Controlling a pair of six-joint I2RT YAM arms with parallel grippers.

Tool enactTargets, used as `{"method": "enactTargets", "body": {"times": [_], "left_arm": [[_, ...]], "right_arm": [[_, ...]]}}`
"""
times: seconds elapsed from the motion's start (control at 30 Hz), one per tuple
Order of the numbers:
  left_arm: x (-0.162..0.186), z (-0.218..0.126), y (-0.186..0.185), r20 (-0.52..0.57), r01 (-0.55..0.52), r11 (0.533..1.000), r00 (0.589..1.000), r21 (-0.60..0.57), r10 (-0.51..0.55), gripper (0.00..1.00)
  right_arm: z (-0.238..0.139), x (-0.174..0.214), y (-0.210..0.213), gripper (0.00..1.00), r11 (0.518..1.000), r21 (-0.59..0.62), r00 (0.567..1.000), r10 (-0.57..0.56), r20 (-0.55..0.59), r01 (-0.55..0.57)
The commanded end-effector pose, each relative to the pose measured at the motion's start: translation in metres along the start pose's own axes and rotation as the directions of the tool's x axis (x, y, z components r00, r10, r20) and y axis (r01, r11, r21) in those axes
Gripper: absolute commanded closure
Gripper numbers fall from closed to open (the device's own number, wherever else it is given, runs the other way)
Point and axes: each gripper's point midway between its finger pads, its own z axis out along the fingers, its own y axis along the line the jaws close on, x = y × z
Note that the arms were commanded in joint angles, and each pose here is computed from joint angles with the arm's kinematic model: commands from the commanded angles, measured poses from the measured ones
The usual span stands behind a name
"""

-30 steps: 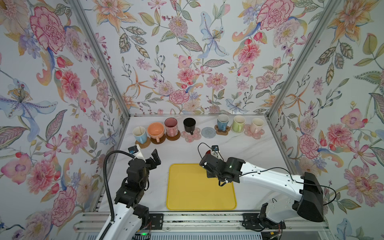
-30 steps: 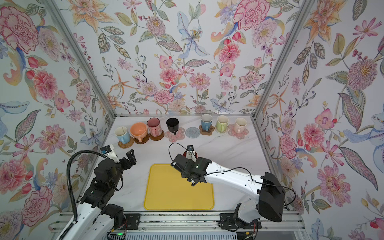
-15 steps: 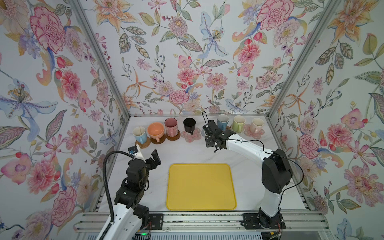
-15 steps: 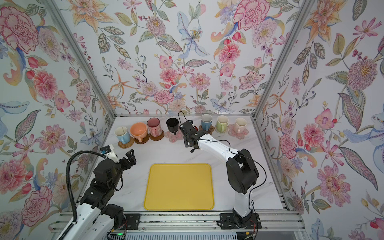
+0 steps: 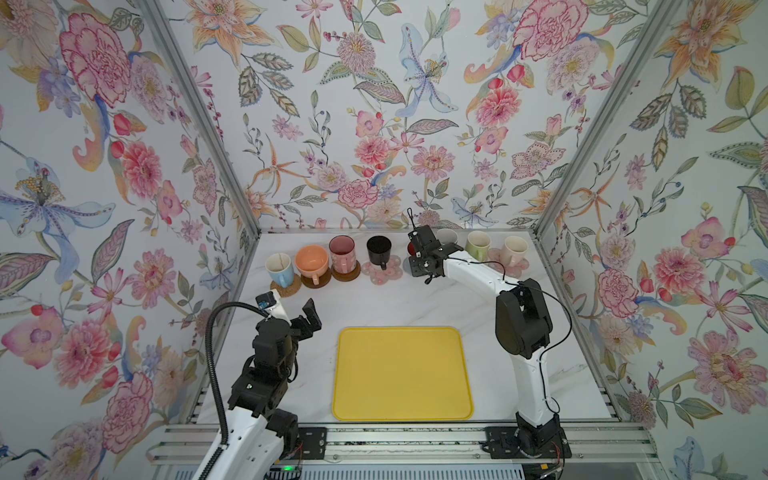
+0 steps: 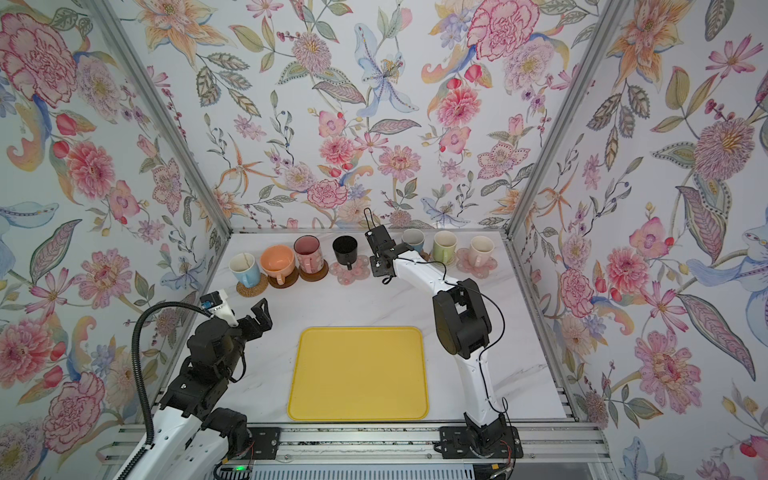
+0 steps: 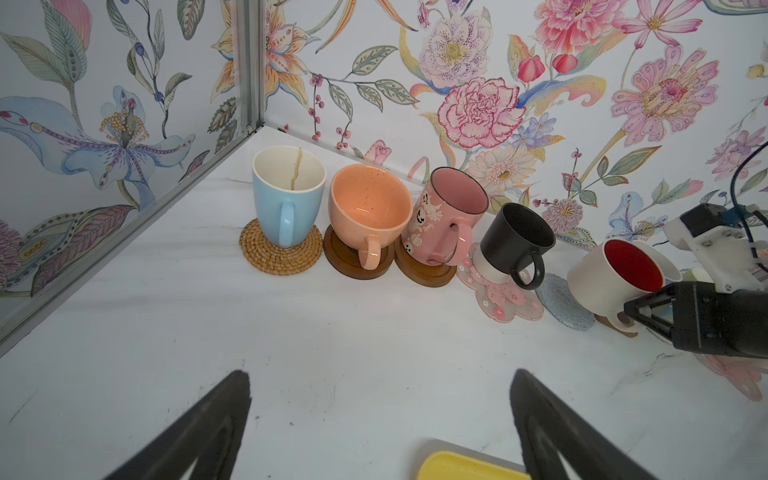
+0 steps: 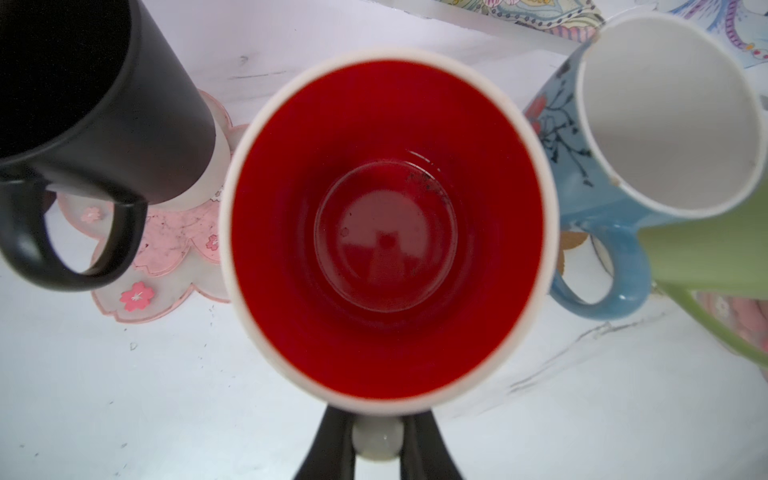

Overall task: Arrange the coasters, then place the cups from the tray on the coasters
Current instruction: 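Lift and carry the red-lined mug farther from the robot toward the grey woven coaster, then lower the red-lined mug onto the grey woven coaster and open the right gripper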

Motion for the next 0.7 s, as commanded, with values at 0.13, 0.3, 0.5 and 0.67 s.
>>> {"method": "enactTargets", "body": {"times": [0.13, 0.3, 0.5, 0.67], "left_arm": [[0.0, 0.001, 0.01, 0.002, 0.0, 0.999, 1.0, -0.051, 0.0, 0.01], [0.0, 0.002, 0.011, 0.002, -0.005, 0.998, 1.0, -0.058, 0.005, 0.01], [0.001, 0.003, 0.011, 0.001, -0.009, 0.998, 1.0, -0.065, 0.009, 0.01], [0.001, 0.005, 0.012, 0.002, -0.009, 0.998, 1.0, -0.068, 0.01, 0.01]], "right_arm": [[0.007, -0.031, 0.003, 1.0, 1.0, -0.019, 0.997, 0.005, 0.081, -0.004], [0.019, -0.03, -0.011, 1.0, 0.999, -0.012, 0.997, 0.03, 0.067, -0.029], [0.027, -0.024, -0.012, 1.0, 0.999, -0.022, 0.998, 0.047, 0.051, -0.046], [0.031, -0.026, -0.011, 1.0, 0.997, -0.052, 0.997, 0.061, 0.051, -0.058]]}}
